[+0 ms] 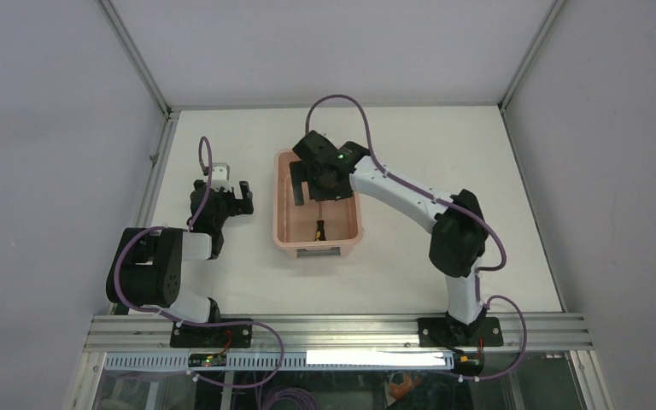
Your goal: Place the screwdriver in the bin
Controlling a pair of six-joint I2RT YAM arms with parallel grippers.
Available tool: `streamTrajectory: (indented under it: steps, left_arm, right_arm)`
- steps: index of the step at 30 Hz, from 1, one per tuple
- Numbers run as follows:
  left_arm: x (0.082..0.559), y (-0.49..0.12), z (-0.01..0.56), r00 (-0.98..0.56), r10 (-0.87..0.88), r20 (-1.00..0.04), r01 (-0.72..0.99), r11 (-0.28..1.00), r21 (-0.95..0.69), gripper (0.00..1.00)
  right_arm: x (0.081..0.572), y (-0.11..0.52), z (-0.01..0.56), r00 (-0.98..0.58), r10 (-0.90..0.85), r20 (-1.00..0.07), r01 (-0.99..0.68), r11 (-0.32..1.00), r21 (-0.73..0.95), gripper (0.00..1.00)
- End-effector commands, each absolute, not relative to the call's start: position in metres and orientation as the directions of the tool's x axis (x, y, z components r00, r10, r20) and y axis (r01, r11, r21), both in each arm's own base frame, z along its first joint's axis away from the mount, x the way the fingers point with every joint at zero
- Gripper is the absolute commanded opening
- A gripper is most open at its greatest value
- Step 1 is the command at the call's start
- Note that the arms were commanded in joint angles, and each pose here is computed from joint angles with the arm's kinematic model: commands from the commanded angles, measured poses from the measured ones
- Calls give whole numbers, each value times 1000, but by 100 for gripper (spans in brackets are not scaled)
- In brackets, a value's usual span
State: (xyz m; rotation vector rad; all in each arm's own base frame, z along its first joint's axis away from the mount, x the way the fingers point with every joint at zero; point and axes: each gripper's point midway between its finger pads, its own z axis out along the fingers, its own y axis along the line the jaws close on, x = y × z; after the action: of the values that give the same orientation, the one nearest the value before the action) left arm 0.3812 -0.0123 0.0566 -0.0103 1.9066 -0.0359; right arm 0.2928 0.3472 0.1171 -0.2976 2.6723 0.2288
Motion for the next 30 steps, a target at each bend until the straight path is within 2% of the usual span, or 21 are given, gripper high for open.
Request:
streamTrajectory:
  steps: [1,7,12,21,30]
  left_arm:
    - [394,-19,79,-250,-40,-967,27,998,-49,99]
    - [394,-19,79,-251,-40,-967,28,998,-49,99]
    - [394,-19,79,-250,-40,-967,28,998,-49,99]
    - [394,-19,79,-250,-40,-967,28,998,-49,99]
    - [394,-19,80,-248,-40,-968,27,998,-49,99]
  right_arm:
    - [292,339,226,-773,-197,-603,-359,919,160,99]
    - [289,310,291,-646,-195,-738,-450,878,162,99]
    - [297,254,300,-598,-148,-788,-400,907,134,99]
    - [308,121,213,-644,22,-764,-95,990,108,99]
    - [299,84,132,-602,216,-769,87,975,206,99]
